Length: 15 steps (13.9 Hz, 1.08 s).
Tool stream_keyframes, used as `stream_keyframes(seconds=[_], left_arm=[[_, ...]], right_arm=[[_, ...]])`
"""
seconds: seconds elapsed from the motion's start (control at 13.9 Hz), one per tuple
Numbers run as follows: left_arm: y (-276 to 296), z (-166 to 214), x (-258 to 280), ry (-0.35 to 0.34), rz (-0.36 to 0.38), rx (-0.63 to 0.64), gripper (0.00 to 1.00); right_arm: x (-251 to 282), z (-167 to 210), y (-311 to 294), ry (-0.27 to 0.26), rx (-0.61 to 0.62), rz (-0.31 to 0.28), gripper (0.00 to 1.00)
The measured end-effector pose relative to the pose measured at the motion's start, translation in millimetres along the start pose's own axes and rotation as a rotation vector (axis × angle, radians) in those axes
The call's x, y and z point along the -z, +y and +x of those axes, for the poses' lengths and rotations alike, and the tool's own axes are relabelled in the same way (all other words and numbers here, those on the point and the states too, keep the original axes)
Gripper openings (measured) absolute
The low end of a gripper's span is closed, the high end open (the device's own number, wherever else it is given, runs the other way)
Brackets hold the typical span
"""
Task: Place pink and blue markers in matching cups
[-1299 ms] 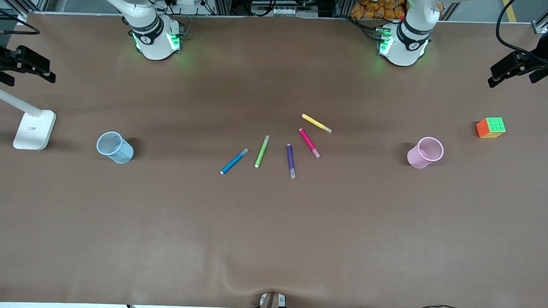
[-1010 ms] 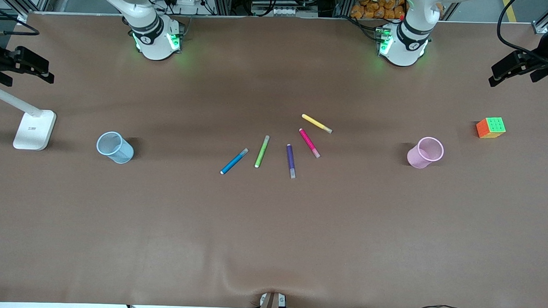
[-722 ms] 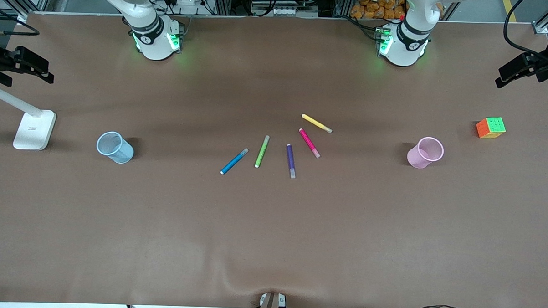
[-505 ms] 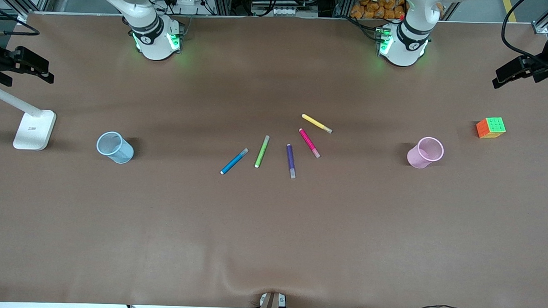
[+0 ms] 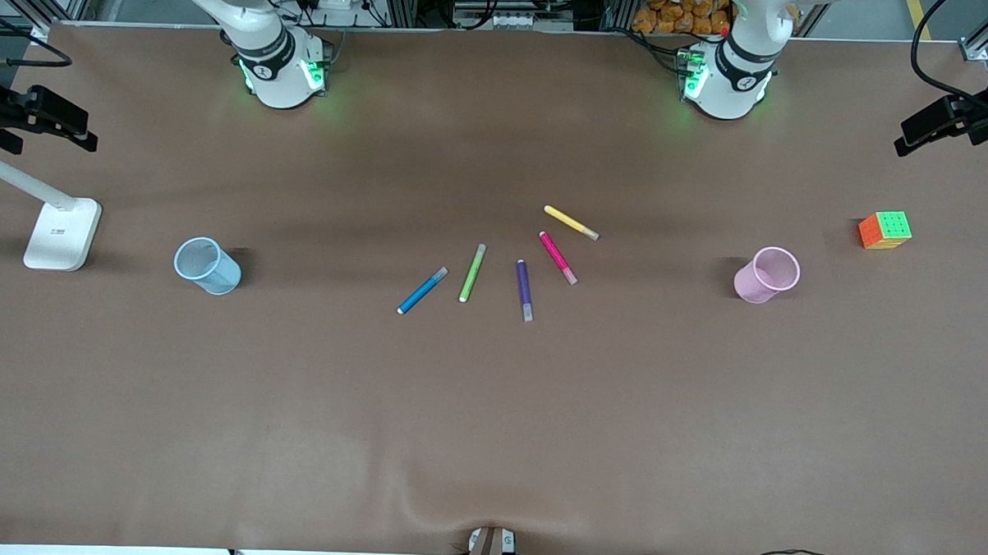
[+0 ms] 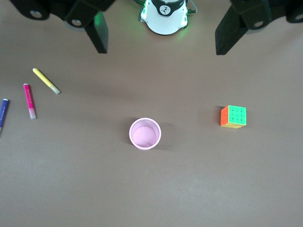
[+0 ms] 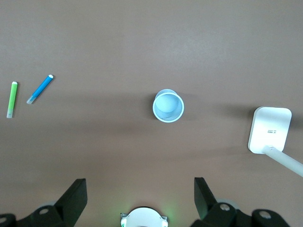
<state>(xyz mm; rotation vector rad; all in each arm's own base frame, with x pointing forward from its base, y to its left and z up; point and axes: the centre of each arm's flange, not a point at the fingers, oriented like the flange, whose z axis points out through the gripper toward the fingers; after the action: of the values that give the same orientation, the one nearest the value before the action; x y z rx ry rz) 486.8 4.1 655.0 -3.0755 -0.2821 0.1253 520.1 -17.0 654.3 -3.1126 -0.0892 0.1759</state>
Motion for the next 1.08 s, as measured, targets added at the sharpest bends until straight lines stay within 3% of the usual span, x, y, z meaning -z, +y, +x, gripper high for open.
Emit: stream_keyframes(seconds=[1.08], left_arm=[[2,3,-5,-0.014,0.003,-0.003,1.0]], right_arm=[[-12,7,0,-0.035,0.0,0.003,1.0]])
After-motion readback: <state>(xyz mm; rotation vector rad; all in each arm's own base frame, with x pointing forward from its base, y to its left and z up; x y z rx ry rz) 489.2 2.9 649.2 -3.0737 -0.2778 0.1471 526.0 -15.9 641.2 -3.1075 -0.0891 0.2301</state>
